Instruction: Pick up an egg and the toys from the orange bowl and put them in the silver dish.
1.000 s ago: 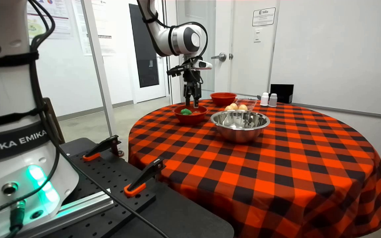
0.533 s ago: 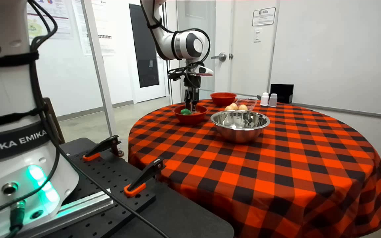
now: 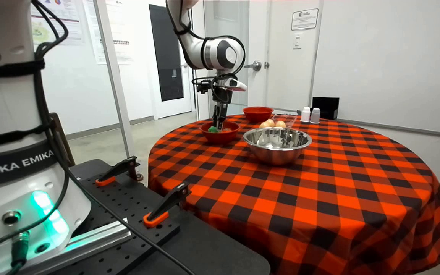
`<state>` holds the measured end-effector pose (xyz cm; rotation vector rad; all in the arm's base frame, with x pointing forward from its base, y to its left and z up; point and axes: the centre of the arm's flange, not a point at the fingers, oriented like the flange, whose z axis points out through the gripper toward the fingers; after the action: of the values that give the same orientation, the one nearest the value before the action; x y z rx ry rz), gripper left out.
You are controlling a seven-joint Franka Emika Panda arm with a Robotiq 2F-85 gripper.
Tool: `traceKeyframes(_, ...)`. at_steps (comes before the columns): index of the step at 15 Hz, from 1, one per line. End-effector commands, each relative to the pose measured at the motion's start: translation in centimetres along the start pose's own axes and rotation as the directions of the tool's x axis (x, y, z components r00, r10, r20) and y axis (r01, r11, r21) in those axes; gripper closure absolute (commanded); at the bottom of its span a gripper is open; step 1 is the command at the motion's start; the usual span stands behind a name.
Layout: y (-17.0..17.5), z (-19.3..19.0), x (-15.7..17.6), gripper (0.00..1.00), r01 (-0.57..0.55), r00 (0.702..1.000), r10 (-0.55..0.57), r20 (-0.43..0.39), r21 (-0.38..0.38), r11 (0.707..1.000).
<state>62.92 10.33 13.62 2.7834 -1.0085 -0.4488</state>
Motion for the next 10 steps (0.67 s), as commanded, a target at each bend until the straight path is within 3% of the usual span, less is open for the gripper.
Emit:
traceKeyframes(1, -1.4, 0.2, 0.5, 0.00, -0.031, 0.998, 0.030, 0.050, 0.020, 0.999)
traceKeyframes(7, -2.6, 0.8, 0.5, 0.00, -0.032, 0.996, 0.027, 0.081, 0.061, 0.998)
traceKeyframes(8, -2.7, 0.9, 0.6, 0.25, -0.034, 0.996, 0.029, 0.085, 0.064, 0.997)
traceKeyframes(9, -2.7, 0.8, 0.6, 0.26, -0.036, 0.996, 0.030, 0.085, 0.067, 0.997)
traceKeyframes(10, -2.8, 0.6, 0.8, 0.34, -0.038, 0.996, 0.032, 0.084, 0.072, 0.997)
